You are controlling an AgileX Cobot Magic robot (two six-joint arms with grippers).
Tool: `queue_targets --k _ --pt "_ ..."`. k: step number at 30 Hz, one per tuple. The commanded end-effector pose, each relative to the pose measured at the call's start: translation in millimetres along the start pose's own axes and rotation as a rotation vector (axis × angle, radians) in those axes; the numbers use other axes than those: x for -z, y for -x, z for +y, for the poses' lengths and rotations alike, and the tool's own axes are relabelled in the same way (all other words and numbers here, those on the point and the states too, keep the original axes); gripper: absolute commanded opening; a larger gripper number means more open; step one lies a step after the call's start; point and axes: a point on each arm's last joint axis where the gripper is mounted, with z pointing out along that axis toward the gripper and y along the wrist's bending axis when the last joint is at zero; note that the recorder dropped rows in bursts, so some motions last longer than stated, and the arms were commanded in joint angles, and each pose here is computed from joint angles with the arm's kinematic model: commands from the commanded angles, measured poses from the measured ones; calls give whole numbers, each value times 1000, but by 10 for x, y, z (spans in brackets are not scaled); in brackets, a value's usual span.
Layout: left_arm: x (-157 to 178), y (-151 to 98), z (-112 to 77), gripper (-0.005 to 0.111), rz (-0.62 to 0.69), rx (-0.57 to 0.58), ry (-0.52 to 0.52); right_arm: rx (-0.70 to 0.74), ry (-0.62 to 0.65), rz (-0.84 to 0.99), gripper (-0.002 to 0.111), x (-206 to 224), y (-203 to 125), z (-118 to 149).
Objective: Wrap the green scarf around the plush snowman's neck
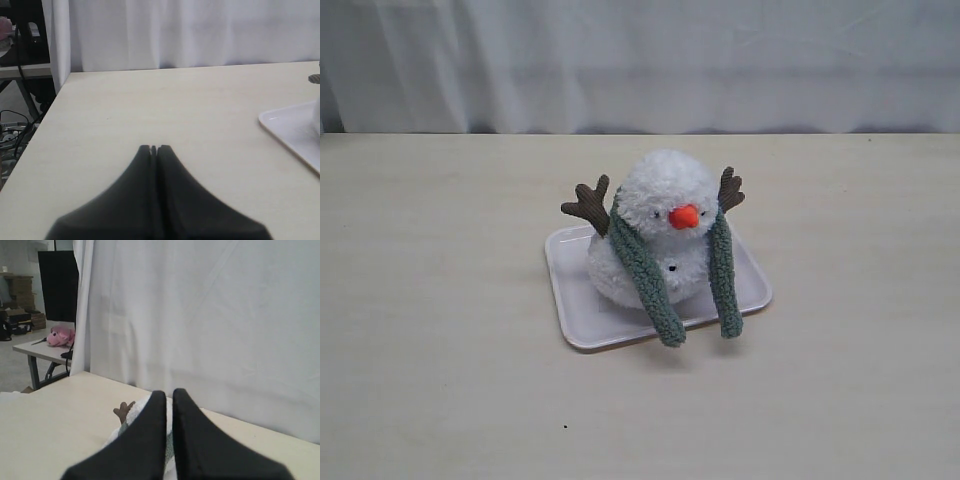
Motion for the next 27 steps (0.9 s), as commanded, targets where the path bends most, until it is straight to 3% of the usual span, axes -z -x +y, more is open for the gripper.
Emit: queue_targets --k 1,27 --pt "0 5 -1 0 -14 -3 0 5 -3 39 4 3 -45 0" --pt "0 5 -1 0 -14 -3 0 5 -3 39 4 3 -45 0"
